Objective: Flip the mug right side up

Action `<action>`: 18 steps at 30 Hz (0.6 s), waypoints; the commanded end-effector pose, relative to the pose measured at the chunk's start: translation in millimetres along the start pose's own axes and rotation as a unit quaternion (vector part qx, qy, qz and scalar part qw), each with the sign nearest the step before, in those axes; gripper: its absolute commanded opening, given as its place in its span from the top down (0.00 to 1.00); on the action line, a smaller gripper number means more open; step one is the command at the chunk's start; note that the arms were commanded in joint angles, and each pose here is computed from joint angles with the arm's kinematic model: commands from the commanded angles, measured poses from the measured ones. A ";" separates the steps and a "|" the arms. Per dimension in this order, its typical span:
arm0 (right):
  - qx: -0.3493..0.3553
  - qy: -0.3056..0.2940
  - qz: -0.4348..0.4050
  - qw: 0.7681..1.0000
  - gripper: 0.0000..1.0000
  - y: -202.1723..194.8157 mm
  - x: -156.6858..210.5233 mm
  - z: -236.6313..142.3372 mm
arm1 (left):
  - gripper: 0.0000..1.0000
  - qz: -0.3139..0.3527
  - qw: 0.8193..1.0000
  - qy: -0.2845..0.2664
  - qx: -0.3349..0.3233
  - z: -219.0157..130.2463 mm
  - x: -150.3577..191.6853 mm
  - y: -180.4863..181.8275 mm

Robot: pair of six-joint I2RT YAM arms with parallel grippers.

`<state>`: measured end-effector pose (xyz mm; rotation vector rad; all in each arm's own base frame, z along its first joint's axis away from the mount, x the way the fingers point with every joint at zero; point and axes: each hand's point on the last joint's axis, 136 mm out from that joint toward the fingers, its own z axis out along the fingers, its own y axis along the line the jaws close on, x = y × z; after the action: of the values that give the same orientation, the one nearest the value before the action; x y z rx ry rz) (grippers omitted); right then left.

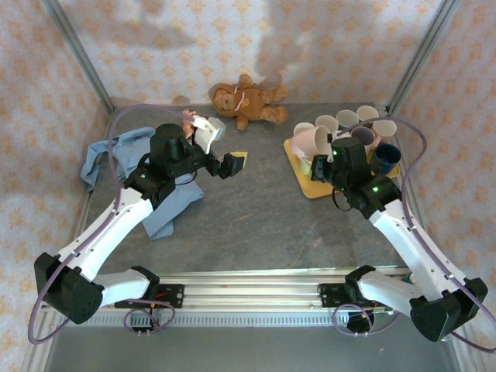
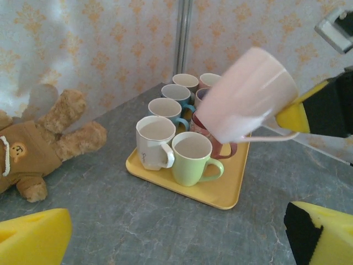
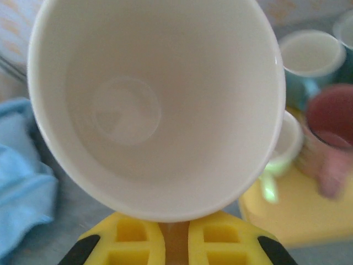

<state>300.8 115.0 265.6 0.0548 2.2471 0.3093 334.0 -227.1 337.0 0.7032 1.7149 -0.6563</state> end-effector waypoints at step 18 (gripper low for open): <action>0.231 0.195 -0.011 0.953 1.00 -80.4 71.0 2.1 | 0.00 -0.002 0.997 0.047 -0.058 1.6 50.3 21.6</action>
<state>257.8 61.6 182.6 0.1631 2.7087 -0.1733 336.8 -216.0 285.4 0.7015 1.8334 -0.5710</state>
